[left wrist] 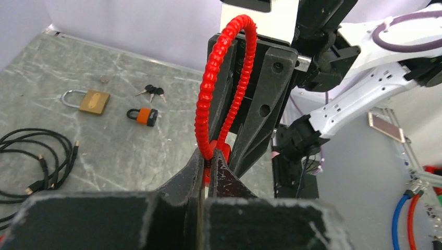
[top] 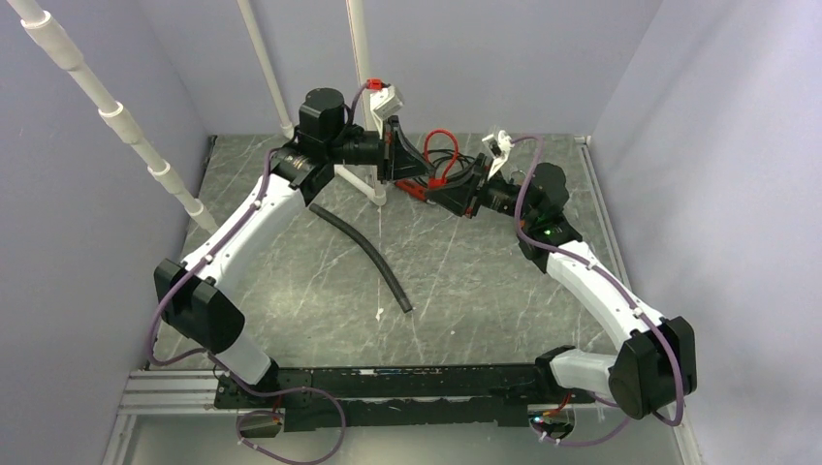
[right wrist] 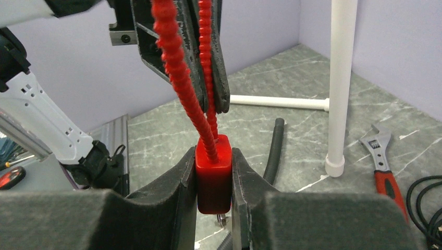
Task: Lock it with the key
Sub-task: Lock the lock.
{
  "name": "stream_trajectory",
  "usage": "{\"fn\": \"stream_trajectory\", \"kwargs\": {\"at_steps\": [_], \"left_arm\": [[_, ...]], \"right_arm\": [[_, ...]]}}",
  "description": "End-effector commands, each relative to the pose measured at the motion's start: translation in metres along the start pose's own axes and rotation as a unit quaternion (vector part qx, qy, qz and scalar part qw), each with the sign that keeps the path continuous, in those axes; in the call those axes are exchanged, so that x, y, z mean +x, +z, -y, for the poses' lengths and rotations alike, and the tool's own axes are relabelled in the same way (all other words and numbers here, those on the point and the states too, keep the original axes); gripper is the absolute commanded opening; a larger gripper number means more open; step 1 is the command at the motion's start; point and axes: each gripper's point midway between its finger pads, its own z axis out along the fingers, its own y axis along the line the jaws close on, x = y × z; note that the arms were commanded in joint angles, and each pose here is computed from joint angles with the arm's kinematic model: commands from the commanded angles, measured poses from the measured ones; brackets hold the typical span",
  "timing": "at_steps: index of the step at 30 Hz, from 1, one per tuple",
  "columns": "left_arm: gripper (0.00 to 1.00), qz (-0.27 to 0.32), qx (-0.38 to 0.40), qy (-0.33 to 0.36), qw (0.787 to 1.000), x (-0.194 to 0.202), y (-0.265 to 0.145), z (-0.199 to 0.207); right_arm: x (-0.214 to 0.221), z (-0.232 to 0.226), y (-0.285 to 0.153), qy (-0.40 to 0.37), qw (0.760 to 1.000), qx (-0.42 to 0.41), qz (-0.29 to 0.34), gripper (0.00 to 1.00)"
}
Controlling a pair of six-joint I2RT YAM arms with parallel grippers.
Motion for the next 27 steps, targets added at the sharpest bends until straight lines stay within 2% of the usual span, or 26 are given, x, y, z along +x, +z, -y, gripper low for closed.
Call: {"fn": "stream_trajectory", "kwargs": {"at_steps": [1,4,5,8,10,14,18,21,23,27], "left_arm": [[0.0,-0.091,0.028,-0.041,0.995,0.055,0.01,0.025],[0.0,-0.071,0.045,-0.126,0.988,0.052,-0.001,0.02],[0.0,-0.063,0.052,-0.134,0.988,0.05,-0.003,0.019],[0.0,-0.076,0.055,-0.085,0.992,0.051,0.001,0.023],[0.0,-0.079,0.063,-0.079,0.992,0.045,0.006,0.023],[0.0,-0.088,0.058,-0.046,0.993,0.032,0.005,0.014],[0.0,-0.07,0.05,-0.037,0.996,0.019,-0.001,0.008],[0.01,-0.067,0.067,-0.039,0.995,0.019,-0.003,0.012],[0.22,-0.06,0.073,-0.056,0.994,0.018,-0.006,0.014],[0.48,-0.012,0.068,-0.048,0.996,-0.006,-0.02,0.007]], "right_arm": [[-0.073,-0.025,0.007,-0.089,0.992,-0.031,0.087,0.0],[-0.077,-0.025,0.005,-0.107,0.99,-0.024,0.092,0.0],[-0.077,-0.025,0.004,-0.111,0.989,-0.022,0.094,0.0],[-0.074,-0.025,0.006,-0.107,0.99,-0.033,0.086,0.0],[-0.069,-0.027,0.009,-0.101,0.991,-0.051,0.07,0.0],[-0.045,-0.021,0.011,-0.103,0.993,-0.06,0.011,0.02],[-0.015,-0.018,0.001,-0.1,0.992,-0.065,-0.035,0.02],[-0.014,-0.018,-0.002,-0.101,0.993,-0.058,-0.028,0.0],[-0.022,-0.017,-0.004,-0.106,0.993,-0.046,-0.008,0.0],[-0.026,-0.014,-0.005,-0.092,0.995,-0.039,0.006,0.0]]}}
